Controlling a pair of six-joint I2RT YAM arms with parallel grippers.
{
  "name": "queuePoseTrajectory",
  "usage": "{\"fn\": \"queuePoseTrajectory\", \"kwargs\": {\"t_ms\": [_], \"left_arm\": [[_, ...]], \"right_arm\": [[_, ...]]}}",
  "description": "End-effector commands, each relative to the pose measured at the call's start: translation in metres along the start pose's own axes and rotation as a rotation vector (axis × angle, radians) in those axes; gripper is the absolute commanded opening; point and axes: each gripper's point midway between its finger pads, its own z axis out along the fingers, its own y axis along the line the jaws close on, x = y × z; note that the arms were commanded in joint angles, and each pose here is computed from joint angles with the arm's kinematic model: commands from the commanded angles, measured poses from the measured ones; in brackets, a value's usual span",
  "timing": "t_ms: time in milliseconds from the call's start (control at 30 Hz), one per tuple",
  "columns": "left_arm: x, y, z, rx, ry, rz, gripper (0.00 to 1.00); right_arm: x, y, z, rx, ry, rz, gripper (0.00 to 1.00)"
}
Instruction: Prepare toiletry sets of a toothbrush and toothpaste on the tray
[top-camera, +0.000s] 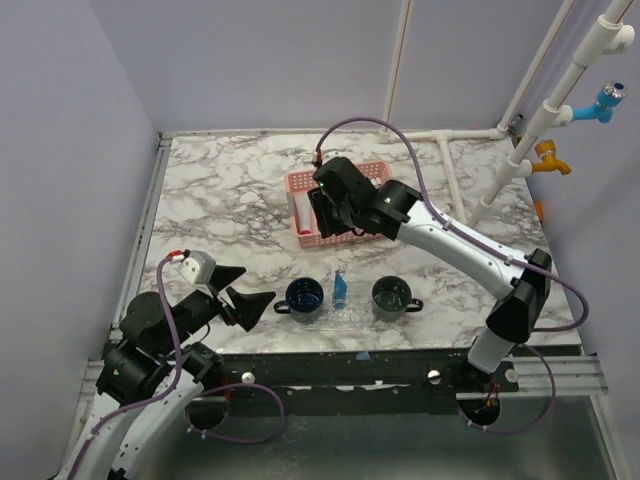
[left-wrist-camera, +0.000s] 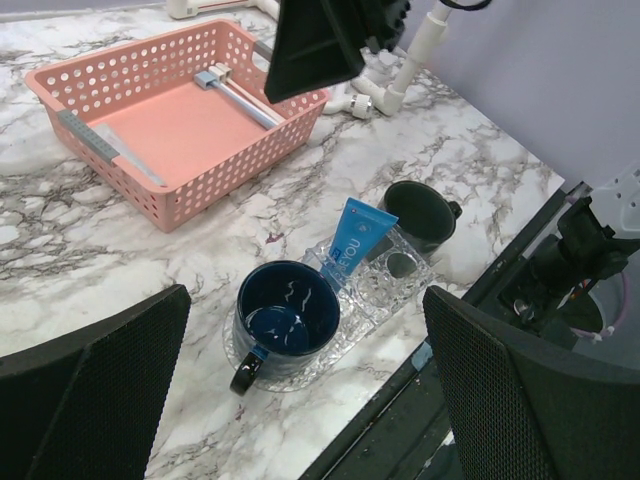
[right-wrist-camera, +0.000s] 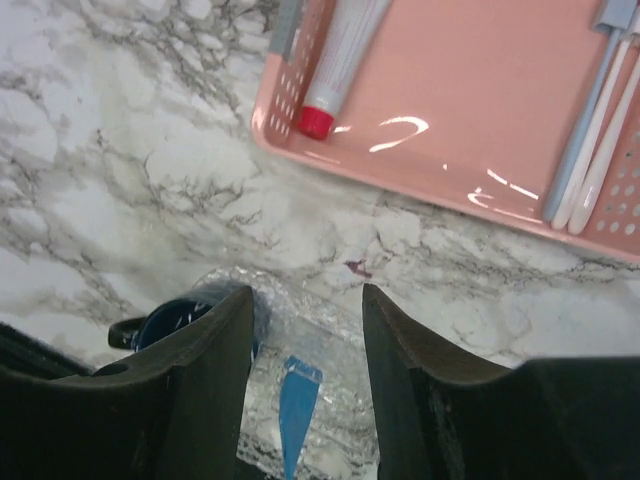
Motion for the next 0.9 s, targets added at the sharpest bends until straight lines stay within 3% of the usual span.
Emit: {"fn": "queuePoseTrajectory", "kwargs": {"t_ms": [0,467,867], "left_arm": [[0.001,0.006,0.004,-0.028,0.000,0.001,0.99],[0.003,0.009,0.005,-0.040,0.011,-0.002,0.99],[0.002,0.008,0.005,-0.037,0.007,-0.001,0.99]], "right_arm": [[-0.020,-0.016,0.032,0.032,-0.020,0.026,0.51],[-0.026,-0.037,0.142,0.065,0.042,0.124,0.61],[-0.004,-0.031,0.202,0.037,0.119,0.153,0.64]]}}
